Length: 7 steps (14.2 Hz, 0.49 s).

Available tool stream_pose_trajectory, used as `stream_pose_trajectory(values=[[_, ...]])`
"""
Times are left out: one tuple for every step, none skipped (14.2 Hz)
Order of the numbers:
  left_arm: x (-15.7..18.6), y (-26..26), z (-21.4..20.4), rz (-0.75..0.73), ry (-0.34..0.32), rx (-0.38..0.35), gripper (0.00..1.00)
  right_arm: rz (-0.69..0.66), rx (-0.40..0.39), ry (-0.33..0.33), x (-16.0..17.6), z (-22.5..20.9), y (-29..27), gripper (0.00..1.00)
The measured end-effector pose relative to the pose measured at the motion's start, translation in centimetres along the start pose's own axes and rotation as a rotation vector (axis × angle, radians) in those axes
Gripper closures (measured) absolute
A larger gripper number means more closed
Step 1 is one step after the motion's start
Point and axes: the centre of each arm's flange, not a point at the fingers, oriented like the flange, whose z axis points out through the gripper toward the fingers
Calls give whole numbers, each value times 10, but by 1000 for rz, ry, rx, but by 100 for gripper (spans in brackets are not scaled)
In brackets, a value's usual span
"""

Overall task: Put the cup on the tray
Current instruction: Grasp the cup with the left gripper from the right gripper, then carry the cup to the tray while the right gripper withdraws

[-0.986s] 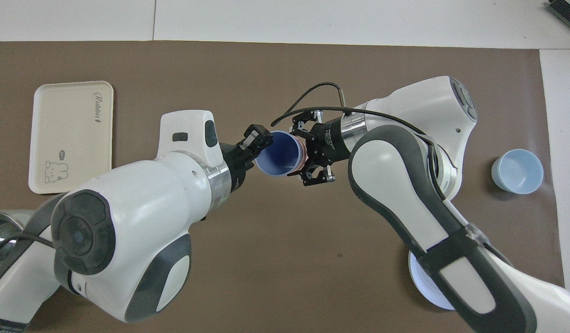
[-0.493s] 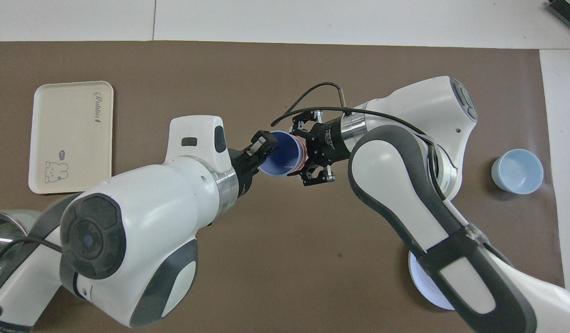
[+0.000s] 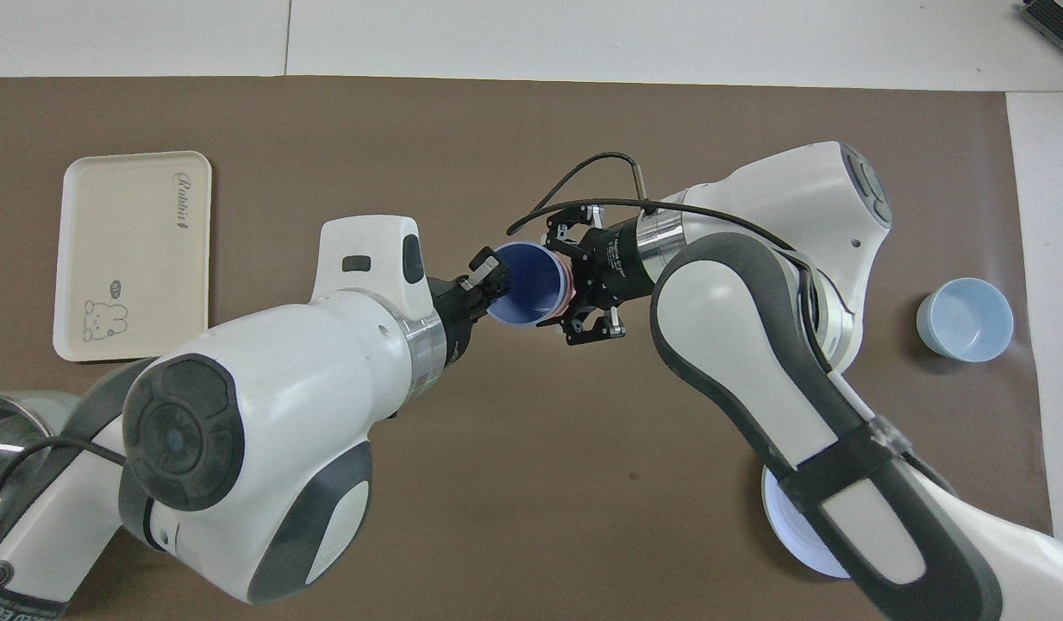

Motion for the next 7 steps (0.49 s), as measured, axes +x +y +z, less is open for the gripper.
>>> stream_pose_trajectory(values=[[-2,1,0,2,-3,-1,92,4,11,2,1,-1,-2,21],[-2,1,0,2,-3,-2,92,5,12,1,2,-1,-2,21],[-2,1,-1,1,-2,-2,92,5,13,0,1,-1,-2,21],[-1,2,-2,1,-3,-2,92,5,14,-1,1,-2,-2,21],[-1,2,-3,1,-4,1,92,5,15,-3,0,-2,-2,21],[0,5,-7,0,-8,9,93,7,17,-7,0,-2,-3,21],[1,9,-14,0,-15,21,95,7,22,-9,0,-4,-4,21]])
